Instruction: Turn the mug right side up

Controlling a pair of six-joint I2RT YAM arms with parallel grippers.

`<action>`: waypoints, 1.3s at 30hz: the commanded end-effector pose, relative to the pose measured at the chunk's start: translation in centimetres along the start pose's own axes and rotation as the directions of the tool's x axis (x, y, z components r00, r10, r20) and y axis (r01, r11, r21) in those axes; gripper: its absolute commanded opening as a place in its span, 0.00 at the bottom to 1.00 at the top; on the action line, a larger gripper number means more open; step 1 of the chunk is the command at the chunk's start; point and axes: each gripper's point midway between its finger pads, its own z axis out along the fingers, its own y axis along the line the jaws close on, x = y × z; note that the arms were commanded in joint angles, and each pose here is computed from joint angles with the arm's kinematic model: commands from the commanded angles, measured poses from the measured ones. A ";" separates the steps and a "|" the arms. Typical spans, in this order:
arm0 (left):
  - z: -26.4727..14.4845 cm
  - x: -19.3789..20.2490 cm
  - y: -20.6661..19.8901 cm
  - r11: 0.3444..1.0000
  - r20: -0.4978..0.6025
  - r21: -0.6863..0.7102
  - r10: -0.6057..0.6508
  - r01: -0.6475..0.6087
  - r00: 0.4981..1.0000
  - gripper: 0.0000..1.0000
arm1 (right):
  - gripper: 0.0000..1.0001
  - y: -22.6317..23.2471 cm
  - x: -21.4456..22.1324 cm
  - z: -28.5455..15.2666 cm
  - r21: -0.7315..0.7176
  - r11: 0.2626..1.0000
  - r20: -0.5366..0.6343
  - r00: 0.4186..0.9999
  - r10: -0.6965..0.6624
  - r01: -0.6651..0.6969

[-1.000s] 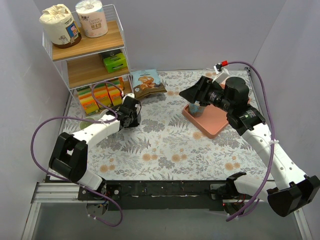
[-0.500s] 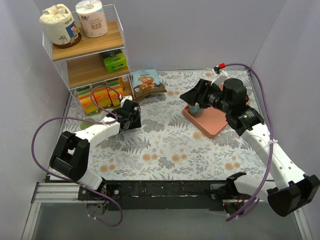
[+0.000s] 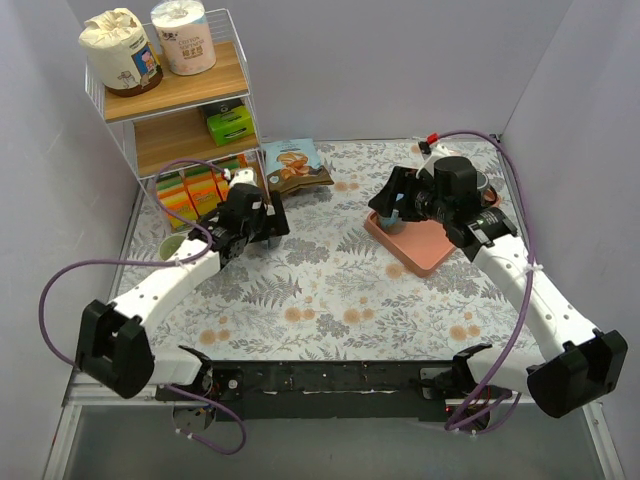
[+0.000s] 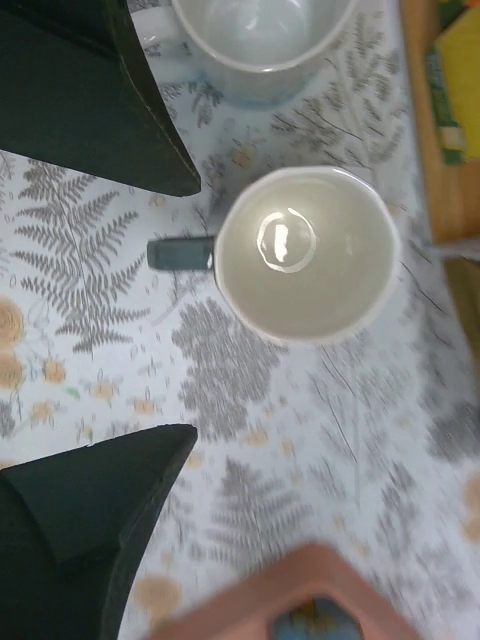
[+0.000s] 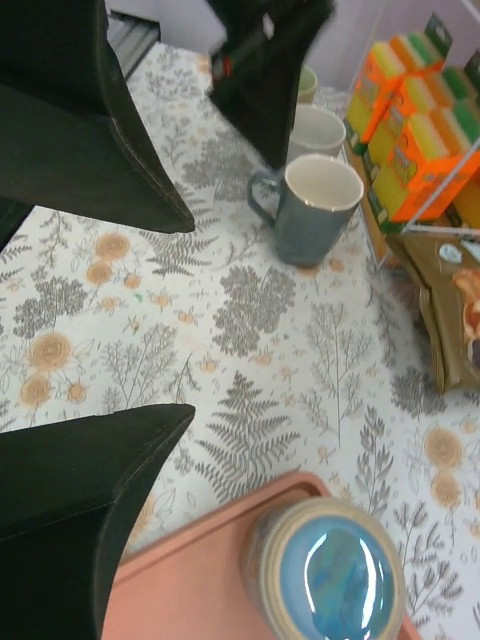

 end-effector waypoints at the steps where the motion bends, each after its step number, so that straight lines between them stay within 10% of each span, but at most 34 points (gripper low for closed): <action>1: -6.4 -7.0 -4.3 0.970 0.177 0.232 -0.110 0.067 0.978 0.98 | 0.77 -2.0 -2.3 0.2 0.090 0.989 0.011 0.993 -0.116 0.115; 10: -12.7 -11.0 -8.2 0.882 0.303 0.468 -0.116 -0.042 0.946 0.98 | 0.77 -9.9 -3.5 1.0 0.307 0.950 -0.042 0.998 -0.045 0.056; 21: -13.4 -7.8 -12.2 0.742 0.148 0.670 -0.092 -0.031 0.985 0.98 | 0.74 -17.0 -7.9 6.2 0.307 0.948 -0.048 0.996 -0.076 0.088; 39: -13.1 -7.2 -12.5 0.731 0.124 0.682 -0.079 -0.027 0.989 0.98 | 0.68 -22.6 -5.6 11.4 0.385 0.920 -0.143 0.990 -0.015 0.069</action>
